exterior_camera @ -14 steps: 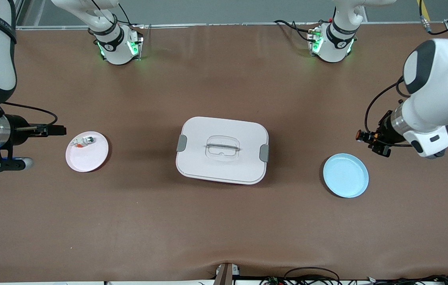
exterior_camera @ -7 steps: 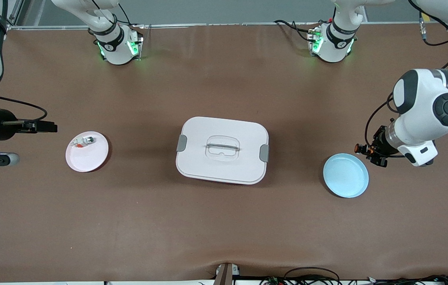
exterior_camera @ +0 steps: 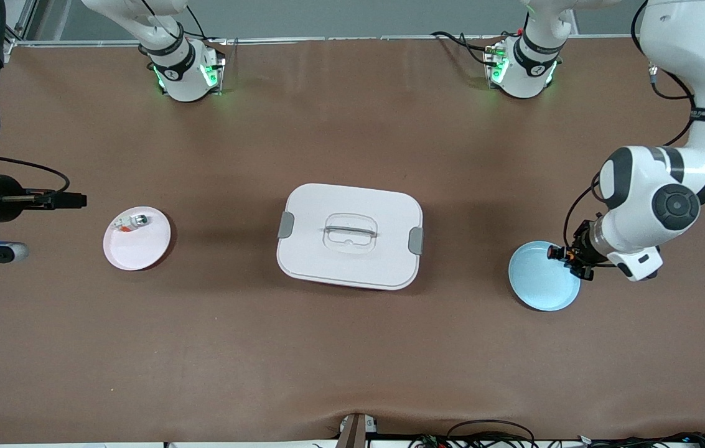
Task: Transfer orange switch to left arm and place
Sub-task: 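Move the switch with the left gripper over the light-blue plate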
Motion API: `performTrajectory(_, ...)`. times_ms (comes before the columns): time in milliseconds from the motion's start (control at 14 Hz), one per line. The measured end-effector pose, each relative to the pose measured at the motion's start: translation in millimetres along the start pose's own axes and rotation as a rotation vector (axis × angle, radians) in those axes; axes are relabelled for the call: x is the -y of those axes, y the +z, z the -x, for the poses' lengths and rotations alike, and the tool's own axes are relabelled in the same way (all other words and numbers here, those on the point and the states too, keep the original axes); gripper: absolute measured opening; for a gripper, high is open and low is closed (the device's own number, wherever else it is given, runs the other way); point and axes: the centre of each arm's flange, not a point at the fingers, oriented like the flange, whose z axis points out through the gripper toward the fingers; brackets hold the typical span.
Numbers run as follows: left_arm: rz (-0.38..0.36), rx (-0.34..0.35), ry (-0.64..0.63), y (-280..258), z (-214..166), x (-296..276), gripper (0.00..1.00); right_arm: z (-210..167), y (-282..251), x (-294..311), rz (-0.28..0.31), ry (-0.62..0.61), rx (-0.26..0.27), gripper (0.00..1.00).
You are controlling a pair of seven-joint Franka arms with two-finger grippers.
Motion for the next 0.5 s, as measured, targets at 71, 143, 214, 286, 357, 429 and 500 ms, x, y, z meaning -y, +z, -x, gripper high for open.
performTrajectory(71,0.004,0.001,-0.003,9.9,0.3,-1.6,0.33,4.7,-5.5,0.2,0.000,-0.001,-0.011,1.00)
performTrajectory(143,0.006,0.002,-0.012,18.7,0.6,-2.7,0.33,11.0,-12.5,0.4,0.000,-0.001,-0.023,1.00)
performTrajectory(214,0.007,0.004,-0.021,26.4,1.0,-3.5,0.33,17.8,-19.3,0.5,0.000,-0.001,-0.034,1.00)
performTrajectory(286,0.012,0.004,-0.028,32.6,1.2,-4.5,0.33,22.9,-24.4,0.4,0.001,-0.001,-0.043,1.00)
performTrajectory(357,0.016,0.005,-0.033,39.3,1.5,-5.3,0.33,26.2,-27.7,0.3,0.001,-0.001,-0.049,1.00)
performTrajectory(429,0.017,0.006,-0.042,46.8,2.0,-5.8,0.33,27.7,-29.3,-0.3,0.001,0.000,-0.052,1.00)
performTrajectory(500,0.015,0.008,-0.047,55.1,2.5,-5.8,0.33,28.3,-30.2,-1.9,0.000,0.002,-0.055,1.00)
